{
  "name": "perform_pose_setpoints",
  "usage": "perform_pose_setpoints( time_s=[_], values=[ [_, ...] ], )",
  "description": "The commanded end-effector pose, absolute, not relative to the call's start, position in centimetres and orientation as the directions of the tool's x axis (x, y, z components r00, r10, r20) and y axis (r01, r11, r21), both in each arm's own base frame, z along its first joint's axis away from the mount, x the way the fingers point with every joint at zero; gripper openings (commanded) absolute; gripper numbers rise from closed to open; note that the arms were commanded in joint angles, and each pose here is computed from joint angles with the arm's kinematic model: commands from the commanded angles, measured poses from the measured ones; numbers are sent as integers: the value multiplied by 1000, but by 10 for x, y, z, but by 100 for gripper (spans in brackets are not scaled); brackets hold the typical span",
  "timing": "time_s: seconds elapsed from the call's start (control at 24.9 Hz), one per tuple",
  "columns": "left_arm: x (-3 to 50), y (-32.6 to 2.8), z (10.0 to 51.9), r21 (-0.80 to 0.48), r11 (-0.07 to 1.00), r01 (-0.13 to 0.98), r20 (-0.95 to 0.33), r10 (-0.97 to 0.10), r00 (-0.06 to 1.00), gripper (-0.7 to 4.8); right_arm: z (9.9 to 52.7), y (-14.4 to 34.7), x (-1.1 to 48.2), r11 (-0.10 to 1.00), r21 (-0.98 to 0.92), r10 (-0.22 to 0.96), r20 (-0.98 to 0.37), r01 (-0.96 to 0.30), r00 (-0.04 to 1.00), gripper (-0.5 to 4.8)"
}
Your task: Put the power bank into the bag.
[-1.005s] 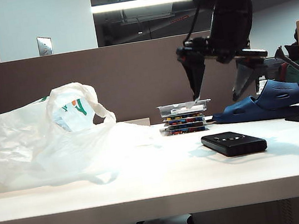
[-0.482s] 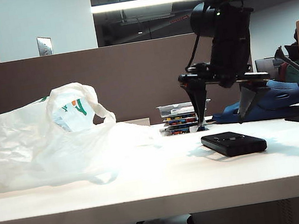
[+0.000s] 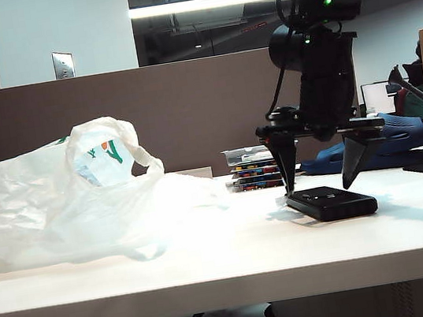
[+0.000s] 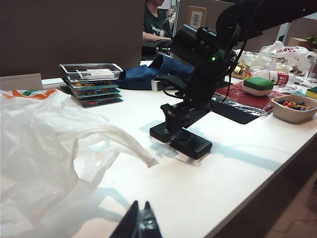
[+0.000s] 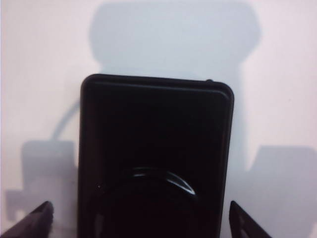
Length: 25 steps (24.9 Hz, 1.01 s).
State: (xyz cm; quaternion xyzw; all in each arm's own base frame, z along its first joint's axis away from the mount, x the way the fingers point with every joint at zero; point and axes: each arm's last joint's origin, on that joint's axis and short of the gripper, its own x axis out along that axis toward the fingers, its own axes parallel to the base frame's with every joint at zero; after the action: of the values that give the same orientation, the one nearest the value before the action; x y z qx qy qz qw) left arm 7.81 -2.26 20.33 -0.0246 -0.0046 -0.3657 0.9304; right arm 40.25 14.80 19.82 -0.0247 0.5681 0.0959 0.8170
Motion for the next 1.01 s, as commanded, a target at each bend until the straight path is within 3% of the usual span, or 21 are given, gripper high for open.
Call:
perform_pose_setpoints(
  time_s=[0.04,0.96,1.01],
  values=[
    [77,-23,207,-30,728,685,41,-684,728,-6,198,149,405,981,70,132,-927,-182,352,479],
    [77,-23,209,-11,728,685,63,-683,728,-6,177,148,402,988,58,93,-965,-143,245,479],
    [77,-23,210,-5,728,685,70,-683,727,-6,176,148,402,988,58,92,-966,-143,242,453]
  ],
)
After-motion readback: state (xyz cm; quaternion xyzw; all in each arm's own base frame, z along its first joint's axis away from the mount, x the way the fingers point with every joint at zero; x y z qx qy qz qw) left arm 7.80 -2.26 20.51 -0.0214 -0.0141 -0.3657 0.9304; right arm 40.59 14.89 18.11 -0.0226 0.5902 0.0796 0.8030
